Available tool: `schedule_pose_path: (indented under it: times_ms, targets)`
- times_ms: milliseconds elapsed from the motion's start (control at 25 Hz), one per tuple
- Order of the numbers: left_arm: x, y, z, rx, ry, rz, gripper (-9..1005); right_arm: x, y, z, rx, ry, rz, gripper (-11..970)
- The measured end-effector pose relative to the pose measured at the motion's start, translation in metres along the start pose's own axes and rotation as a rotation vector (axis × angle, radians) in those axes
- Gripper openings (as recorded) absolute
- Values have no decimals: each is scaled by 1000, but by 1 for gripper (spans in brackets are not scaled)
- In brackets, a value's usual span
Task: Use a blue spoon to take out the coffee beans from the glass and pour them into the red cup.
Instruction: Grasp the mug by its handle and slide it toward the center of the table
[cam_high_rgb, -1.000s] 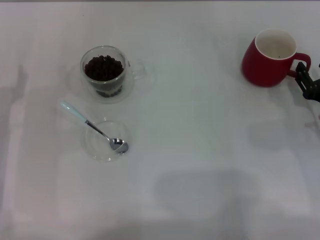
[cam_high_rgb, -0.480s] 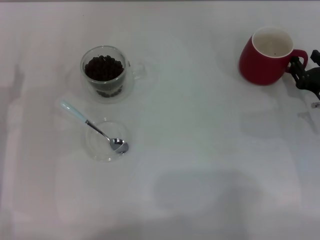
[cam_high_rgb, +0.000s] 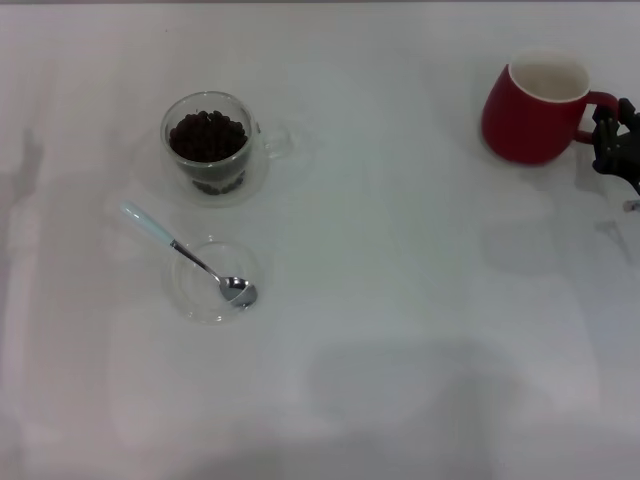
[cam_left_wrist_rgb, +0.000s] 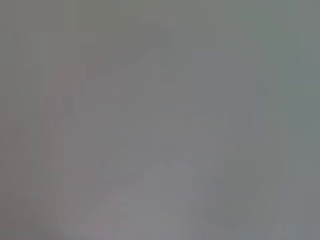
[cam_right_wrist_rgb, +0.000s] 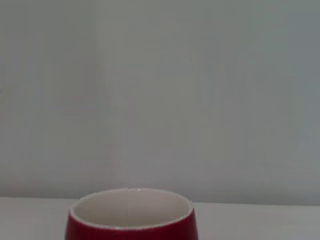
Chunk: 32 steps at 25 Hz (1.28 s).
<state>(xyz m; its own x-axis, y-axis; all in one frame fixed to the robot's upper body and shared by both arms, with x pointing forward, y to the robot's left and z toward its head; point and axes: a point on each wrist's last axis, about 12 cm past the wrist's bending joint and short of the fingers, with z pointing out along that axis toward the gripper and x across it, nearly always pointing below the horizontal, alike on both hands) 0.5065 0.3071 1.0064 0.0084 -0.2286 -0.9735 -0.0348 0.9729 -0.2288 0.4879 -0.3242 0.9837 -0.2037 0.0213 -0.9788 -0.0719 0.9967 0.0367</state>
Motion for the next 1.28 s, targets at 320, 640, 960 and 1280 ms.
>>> schedule_pose_path:
  times_ms: [320, 640, 960, 1280]
  targets:
    - [-2, 3, 1, -21, -12, -3, 875, 0, 1, 1, -2, -1, -5, 168]
    - [-5, 8, 3, -38, -21, 8, 875, -1, 1, 1, -3, -6, -6, 157]
    - [-6, 8, 5, -42, -28, 4, 875, -1, 0, 1, -8, -5, -59, 153]
    - [-9, 5, 11, -31, -38, 5, 875, 0, 2, 0, -19, -1, -150, 150]
